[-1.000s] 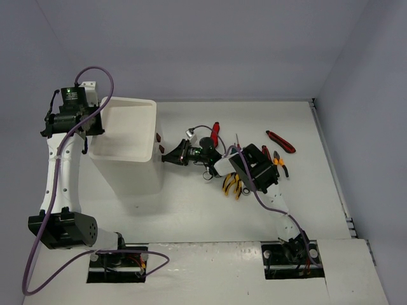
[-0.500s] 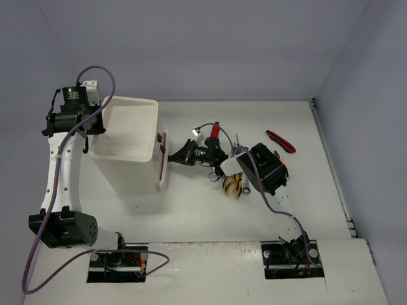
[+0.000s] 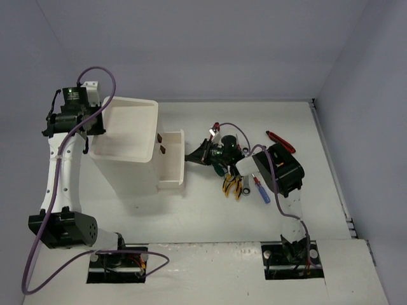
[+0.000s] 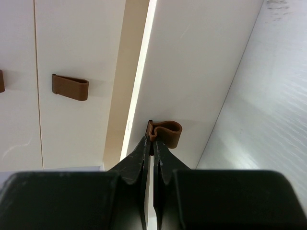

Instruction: Sort the tools into containers

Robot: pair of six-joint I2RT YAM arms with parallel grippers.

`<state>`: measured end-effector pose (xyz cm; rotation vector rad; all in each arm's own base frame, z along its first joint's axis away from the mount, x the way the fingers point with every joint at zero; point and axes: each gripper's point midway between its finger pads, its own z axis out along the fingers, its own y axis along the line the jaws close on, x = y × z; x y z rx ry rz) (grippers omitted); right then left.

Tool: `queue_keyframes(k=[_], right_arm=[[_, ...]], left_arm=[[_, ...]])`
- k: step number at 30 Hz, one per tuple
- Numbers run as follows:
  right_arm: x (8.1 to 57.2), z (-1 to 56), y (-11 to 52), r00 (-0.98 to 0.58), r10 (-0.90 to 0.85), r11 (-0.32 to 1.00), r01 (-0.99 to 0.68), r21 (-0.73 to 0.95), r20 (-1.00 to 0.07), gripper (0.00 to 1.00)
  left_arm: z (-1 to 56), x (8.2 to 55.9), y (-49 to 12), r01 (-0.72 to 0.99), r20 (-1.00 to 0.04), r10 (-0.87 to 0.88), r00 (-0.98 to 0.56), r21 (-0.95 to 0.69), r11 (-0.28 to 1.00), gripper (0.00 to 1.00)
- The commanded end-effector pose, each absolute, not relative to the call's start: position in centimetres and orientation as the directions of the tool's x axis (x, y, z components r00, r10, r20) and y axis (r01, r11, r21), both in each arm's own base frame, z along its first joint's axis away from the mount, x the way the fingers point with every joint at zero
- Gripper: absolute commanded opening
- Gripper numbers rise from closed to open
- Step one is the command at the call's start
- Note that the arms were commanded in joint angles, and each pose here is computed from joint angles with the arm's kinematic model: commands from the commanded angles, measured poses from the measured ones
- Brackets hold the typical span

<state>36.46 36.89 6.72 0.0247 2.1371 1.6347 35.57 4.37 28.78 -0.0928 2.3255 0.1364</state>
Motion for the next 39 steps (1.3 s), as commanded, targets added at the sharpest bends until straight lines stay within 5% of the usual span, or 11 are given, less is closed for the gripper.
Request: queue_keyframes(k=[1, 17, 21, 25, 32, 39], right_arm=[[37.5, 10.2, 34.8, -0.848, 0.301, 0.304, -0.347, 0.887, -0.435, 0.00], [37.3, 8.9, 32.1, -0.832, 0.270, 0.438, -0.342, 0.832, -0.484, 0.05], [37.4, 9.6, 31.3, -0.811, 0.262, 0.490, -0.355, 0.796, -0.523, 0.43], [37.5, 9.5, 29.5, -0.794, 0.220, 0.617, -0.336, 0.712, -0.566, 0.62], [37.4, 11.4, 23.8, -0.722, 0.136, 0.843, -0.275, 0.462, -0.678, 0.66], [34.1, 11.4, 16.8, -0.723, 0.046, 0.969, -0.136, 0.208, -0.689, 0.60]], left_arm=[[28.4, 36.4, 3.3, -0.080, -0.729, -0.025, -0.684, 0.040, 0.996, 0.00], [29.4, 36.1, 3.4, -0.087, -0.751, -0.026, -0.660, 0.043, 0.995, 0.00], [30.5, 36.0, 3.3, -0.087, -0.769, -0.027, -0.639, 0.038, 0.995, 0.18], [32.6, 35.7, 3.1, -0.083, -0.805, -0.027, -0.593, 0.028, 0.996, 0.35], [37.9, 34.1, 2.8, -0.091, -0.882, -0.032, -0.471, 0.013, 0.996, 0.66], [41.0, 31.4, 1.9, -0.096, -0.923, -0.093, -0.374, -0.061, 0.994, 0.70]])
